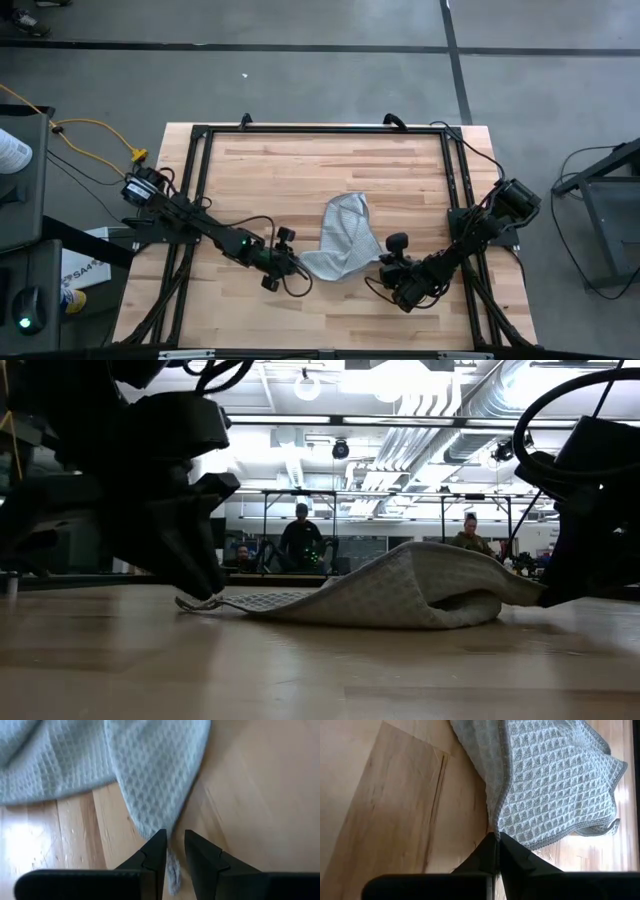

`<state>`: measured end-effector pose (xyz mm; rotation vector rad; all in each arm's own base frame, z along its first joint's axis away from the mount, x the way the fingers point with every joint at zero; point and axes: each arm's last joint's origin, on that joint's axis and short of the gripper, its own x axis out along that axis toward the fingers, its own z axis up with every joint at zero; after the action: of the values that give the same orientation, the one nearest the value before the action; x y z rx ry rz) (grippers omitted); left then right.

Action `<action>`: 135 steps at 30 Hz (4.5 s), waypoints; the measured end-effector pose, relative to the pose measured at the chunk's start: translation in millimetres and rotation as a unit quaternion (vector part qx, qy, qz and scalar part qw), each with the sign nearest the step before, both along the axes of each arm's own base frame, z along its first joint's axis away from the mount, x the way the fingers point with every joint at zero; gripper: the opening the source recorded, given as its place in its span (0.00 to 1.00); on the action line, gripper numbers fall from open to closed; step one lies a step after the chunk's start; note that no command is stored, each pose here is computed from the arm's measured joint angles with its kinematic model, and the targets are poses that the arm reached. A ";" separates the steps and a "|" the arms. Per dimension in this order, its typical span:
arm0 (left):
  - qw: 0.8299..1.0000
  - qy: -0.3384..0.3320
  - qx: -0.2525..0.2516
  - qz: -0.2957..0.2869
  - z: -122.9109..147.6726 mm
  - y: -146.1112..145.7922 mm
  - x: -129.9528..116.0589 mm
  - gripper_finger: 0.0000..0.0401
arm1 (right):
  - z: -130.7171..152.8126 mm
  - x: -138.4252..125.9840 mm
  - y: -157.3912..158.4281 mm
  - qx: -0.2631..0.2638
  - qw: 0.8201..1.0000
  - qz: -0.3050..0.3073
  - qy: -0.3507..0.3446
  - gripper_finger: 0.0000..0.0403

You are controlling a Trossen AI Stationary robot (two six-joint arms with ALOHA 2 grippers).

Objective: Fold microfiber towels
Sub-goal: Fold the gray towel on the table

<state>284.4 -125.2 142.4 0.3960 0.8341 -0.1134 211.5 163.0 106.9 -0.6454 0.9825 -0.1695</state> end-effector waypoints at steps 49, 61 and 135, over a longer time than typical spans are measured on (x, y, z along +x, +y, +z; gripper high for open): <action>0.999 -0.005 0.001 -0.045 0.6 -2.3 2.3 0.18 | -0.2 0.8 1.3 0.014 1.000 0.003 0.003 0.01; 0.999 -0.004 0.042 -0.030 -8.2 -1.1 4.3 0.28 | -0.2 0.8 1.3 0.015 1.000 0.002 0.003 0.01; 0.989 -0.027 0.138 -0.034 -17.9 -5.2 8.0 0.02 | -0.1 1.1 1.5 0.017 1.000 0.000 0.000 0.01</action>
<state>292.4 -130.4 124.5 0.6855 0.7851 -0.0493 212.6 164.5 106.8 -0.6138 0.9832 -0.1524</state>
